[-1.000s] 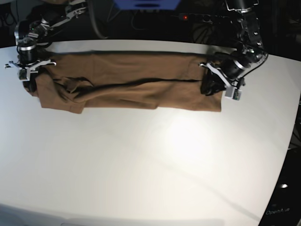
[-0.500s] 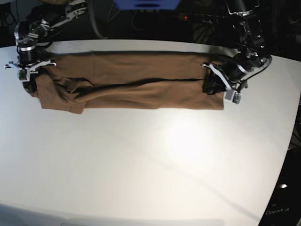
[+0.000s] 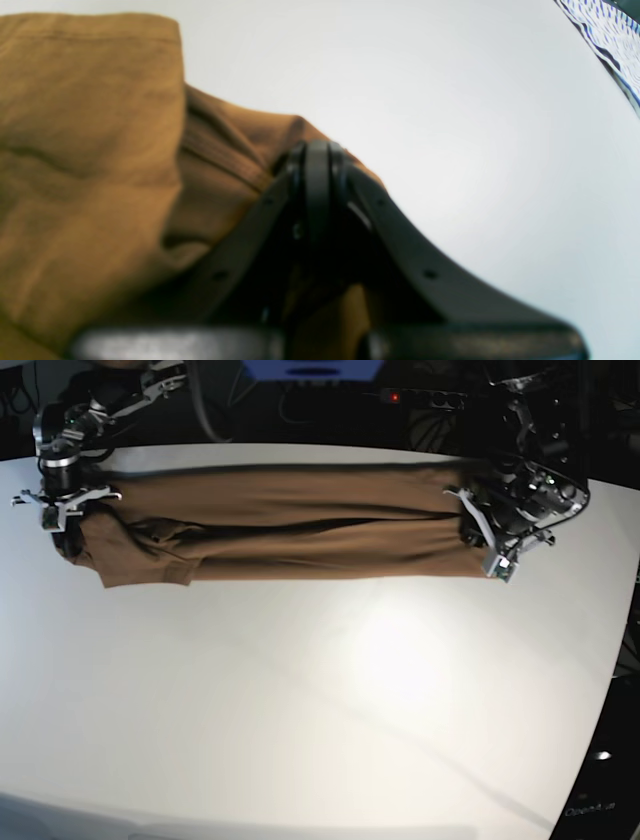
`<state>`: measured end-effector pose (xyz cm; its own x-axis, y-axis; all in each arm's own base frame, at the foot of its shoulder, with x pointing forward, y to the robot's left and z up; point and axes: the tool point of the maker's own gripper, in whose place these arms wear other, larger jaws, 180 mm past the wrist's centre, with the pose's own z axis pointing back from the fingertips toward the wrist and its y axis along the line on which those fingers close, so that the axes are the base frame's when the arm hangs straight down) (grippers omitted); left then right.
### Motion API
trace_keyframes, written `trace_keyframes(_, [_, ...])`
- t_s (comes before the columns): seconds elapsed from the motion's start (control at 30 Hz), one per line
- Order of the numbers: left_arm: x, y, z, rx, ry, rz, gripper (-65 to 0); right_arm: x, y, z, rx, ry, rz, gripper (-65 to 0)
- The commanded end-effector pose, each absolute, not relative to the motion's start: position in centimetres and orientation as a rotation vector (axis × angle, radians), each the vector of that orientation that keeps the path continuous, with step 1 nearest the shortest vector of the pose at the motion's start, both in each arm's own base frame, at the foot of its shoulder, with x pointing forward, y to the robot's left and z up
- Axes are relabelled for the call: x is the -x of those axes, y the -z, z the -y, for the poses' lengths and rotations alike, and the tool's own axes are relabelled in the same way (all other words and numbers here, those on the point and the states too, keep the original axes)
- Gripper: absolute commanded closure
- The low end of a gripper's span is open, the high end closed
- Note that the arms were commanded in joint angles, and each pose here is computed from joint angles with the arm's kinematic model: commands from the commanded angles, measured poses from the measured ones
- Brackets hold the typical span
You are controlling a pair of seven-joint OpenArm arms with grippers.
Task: Fold the T-shirt properly
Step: 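Open the left gripper and lift it off the strip end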
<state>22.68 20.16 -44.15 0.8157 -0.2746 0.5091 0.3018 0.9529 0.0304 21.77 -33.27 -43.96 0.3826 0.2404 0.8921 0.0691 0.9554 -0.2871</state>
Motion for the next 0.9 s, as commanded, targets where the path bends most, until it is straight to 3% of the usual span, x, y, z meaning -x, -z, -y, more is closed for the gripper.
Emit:
trace_keyframes(0.0, [-21.8, 44.7, -22.8, -0.058, 0.303, 0.43, -8.8, -20.7, 45.6, 33.4, 0.29, -0.131, 1.075, -0.4])
trace_keyframes(0.87, [-24.7, 44.2, -15.4, 0.077, 0.325, 0.512, -9.0, -20.7, 45.9, 32.8, 0.277, -0.124, 1.074, -0.4])
